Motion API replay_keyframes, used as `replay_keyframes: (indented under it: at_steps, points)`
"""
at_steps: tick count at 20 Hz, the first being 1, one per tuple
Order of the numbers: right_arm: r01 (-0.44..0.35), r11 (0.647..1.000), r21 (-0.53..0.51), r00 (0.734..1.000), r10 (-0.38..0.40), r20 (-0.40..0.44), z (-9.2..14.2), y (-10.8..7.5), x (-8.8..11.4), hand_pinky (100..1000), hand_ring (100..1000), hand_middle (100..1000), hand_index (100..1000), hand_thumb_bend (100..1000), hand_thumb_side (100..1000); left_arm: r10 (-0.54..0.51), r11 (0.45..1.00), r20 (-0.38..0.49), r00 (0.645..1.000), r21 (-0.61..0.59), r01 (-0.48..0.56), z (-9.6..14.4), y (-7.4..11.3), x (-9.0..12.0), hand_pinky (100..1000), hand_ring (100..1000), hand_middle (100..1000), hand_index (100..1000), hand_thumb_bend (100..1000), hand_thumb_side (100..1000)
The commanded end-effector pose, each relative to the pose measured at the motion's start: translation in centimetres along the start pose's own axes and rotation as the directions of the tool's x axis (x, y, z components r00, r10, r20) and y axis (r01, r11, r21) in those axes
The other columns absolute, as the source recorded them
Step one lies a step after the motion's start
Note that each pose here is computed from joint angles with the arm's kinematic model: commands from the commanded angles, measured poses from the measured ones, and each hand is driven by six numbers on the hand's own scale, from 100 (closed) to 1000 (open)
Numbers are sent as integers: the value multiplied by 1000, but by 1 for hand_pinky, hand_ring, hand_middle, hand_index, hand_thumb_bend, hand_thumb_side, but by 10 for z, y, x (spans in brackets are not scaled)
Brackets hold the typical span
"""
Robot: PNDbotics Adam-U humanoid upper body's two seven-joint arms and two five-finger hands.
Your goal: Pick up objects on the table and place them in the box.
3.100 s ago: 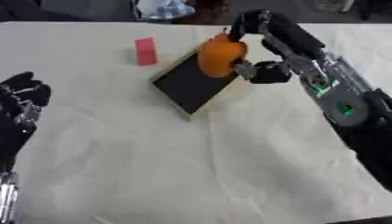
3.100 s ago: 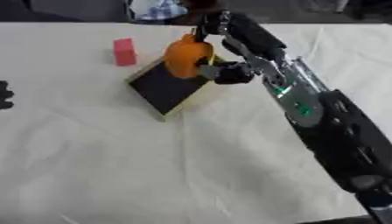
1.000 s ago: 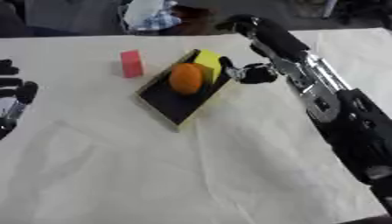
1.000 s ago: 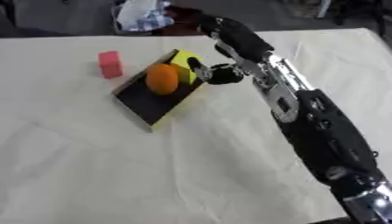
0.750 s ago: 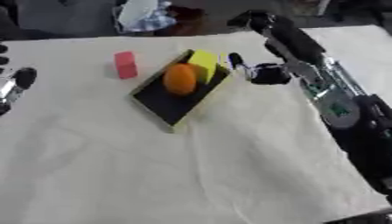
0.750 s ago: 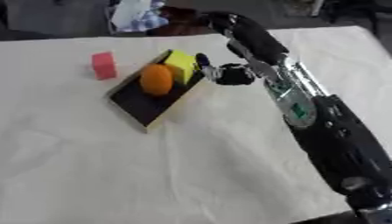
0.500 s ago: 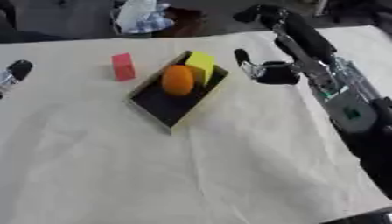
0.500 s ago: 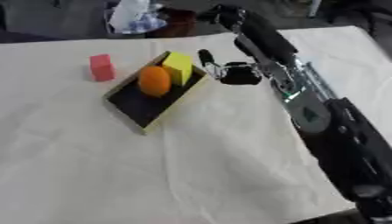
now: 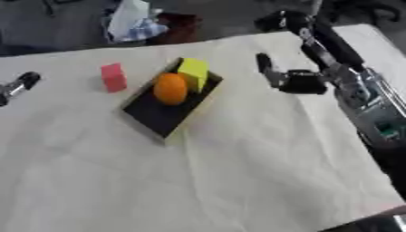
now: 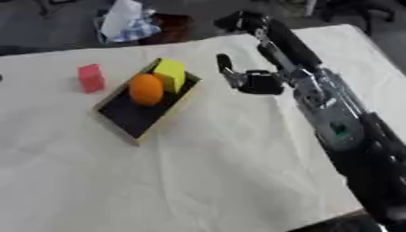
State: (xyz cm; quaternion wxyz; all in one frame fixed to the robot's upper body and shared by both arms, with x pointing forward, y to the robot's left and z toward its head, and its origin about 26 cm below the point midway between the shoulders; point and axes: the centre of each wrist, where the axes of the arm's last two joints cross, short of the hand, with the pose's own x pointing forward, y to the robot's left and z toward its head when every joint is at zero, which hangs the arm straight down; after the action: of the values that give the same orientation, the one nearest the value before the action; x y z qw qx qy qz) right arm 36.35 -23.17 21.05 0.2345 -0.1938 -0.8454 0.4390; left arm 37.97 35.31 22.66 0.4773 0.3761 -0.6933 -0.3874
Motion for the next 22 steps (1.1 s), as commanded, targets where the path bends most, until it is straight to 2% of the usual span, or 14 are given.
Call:
replay_keyframes:
  at_steps: [1,4,7,12,18,22]
  points:
    - [32,999,-43,999,-31,36,-5,-15,12,778,754,737,842,100,254,-138,988,-46,989,-79,134,-12,15,-4,786,771,774,871,608,419]
    - [70,996,-58,997,-68,35,-3,-19,15,776,752,735,839,100,256,-154,982,-75,985,-122,144,-31,11,1,783,768,771,870,626,434]
    - [93,993,-76,995,-90,32,-2,-22,17,774,751,733,835,100,258,-151,982,-130,980,-133,133,-50,18,5,781,767,770,869,655,455]
    - [113,989,-98,993,-109,44,-5,-22,21,772,749,731,830,100,259,-167,985,-240,956,-93,148,-75,28,6,779,767,771,867,679,471]
    - [140,983,-123,989,-133,57,-8,-21,25,770,748,729,826,100,261,-205,979,-418,885,-70,193,-78,22,-27,775,763,768,867,692,474]
    - [141,981,-134,990,-135,48,-6,-21,24,769,747,728,824,100,262,-243,970,-482,842,-123,209,-74,14,-52,776,764,769,868,681,467]
